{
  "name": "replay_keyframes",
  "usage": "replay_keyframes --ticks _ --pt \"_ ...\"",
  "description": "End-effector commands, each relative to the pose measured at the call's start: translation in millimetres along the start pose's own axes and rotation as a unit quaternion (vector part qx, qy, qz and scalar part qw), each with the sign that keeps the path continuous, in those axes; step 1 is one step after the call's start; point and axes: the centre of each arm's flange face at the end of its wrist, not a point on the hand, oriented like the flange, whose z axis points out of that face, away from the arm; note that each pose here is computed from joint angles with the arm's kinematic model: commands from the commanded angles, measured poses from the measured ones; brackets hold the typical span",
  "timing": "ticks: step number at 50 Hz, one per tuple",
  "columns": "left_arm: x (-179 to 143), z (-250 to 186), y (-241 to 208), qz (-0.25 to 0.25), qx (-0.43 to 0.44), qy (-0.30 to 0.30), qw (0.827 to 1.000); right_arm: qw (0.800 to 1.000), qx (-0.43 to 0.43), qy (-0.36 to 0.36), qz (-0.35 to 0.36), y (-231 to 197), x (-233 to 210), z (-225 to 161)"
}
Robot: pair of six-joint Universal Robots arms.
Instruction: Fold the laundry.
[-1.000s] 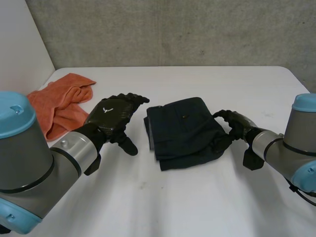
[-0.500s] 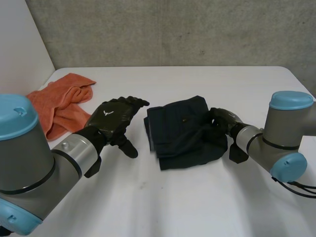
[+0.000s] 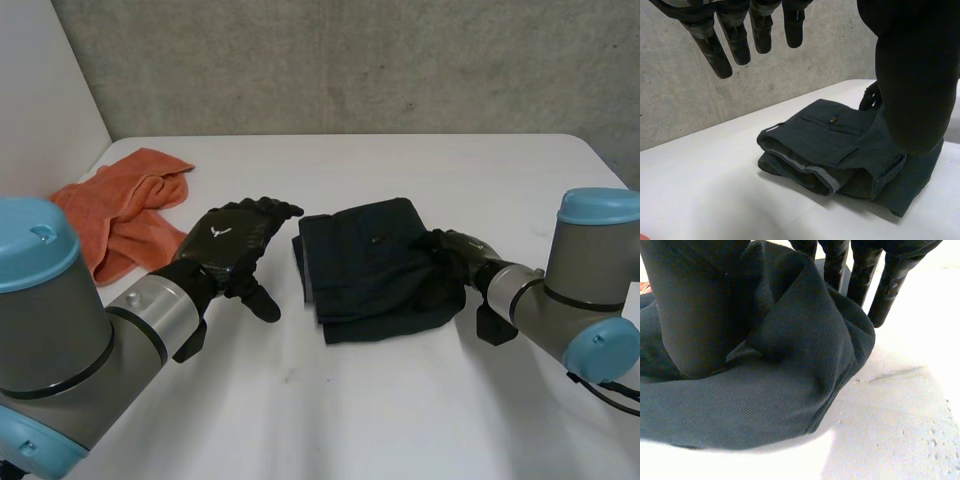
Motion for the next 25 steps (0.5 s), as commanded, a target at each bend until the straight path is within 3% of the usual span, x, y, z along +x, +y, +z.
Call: replay_keyframes --ticks 1,15,25 --pt "0 0 1 0.0 0.0 0.001 1.0 1.0 0.001 0.002 -0.001 5 5 5" --pt "-1 0 1 -0.001 -0.001 -0.001 1.0 0.996 0.049 -0.01 -0.074 -12 7 36" --pt "-3 1 2 -0.001 -0.002 -0.004 1.0 0.98 0.135 -0.01 -0.146 -65 13 75"
